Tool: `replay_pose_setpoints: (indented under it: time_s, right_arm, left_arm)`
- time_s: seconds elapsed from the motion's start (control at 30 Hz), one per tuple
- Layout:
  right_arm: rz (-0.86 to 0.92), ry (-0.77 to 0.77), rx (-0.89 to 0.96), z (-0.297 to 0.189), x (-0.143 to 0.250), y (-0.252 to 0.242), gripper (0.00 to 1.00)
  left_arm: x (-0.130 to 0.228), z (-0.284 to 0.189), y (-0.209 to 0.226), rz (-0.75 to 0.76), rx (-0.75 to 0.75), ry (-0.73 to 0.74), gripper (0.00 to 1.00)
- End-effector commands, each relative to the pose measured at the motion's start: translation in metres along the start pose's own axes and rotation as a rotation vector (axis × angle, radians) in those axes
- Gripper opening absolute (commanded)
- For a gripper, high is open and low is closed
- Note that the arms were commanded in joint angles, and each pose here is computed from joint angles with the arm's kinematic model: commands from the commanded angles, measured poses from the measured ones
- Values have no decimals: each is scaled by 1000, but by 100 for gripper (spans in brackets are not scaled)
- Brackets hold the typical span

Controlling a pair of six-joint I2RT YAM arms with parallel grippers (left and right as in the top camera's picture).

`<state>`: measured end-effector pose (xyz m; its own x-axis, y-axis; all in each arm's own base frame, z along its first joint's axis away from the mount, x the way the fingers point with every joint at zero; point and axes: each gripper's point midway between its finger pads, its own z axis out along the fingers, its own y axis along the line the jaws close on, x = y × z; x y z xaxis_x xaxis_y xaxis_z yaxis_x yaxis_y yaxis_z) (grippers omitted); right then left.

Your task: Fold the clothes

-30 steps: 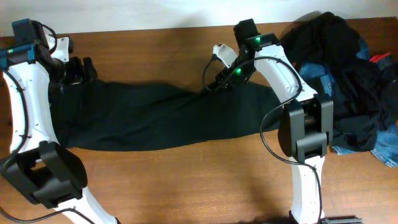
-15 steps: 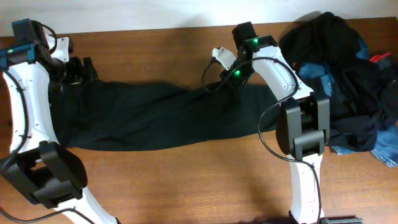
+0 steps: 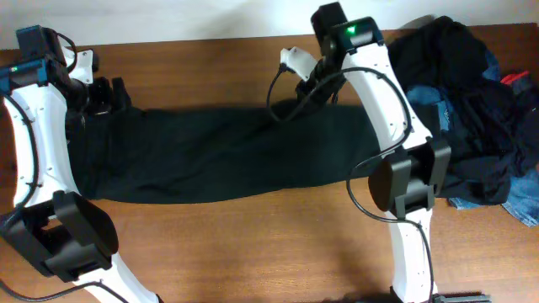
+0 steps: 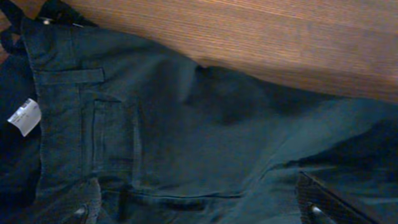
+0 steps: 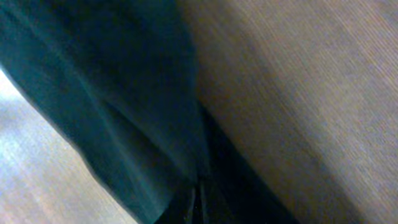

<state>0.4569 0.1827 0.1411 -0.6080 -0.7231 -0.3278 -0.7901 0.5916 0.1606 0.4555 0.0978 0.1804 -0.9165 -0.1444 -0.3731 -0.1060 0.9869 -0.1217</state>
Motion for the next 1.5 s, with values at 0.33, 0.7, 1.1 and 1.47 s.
replay_pose_setpoints:
  time_s: [0.33,0.7,1.1,1.47]
  right_arm:
    - [-148,290,-46,18,21,90,4]
    - [46,502,-97,48,73,103,4]
    - [140,587,-78,55,89,114,4]
    - [60,608,-72,62,82,141,30]
  left_arm:
    - [-6,-16,16,-6,-32,-44,99]
    - [-6,-16,17,-8,-33,-44,99]
    - [-6,-16,17,-8,-33,-45,99]
    - [-6,-16,17,-8,-33,-45,99]
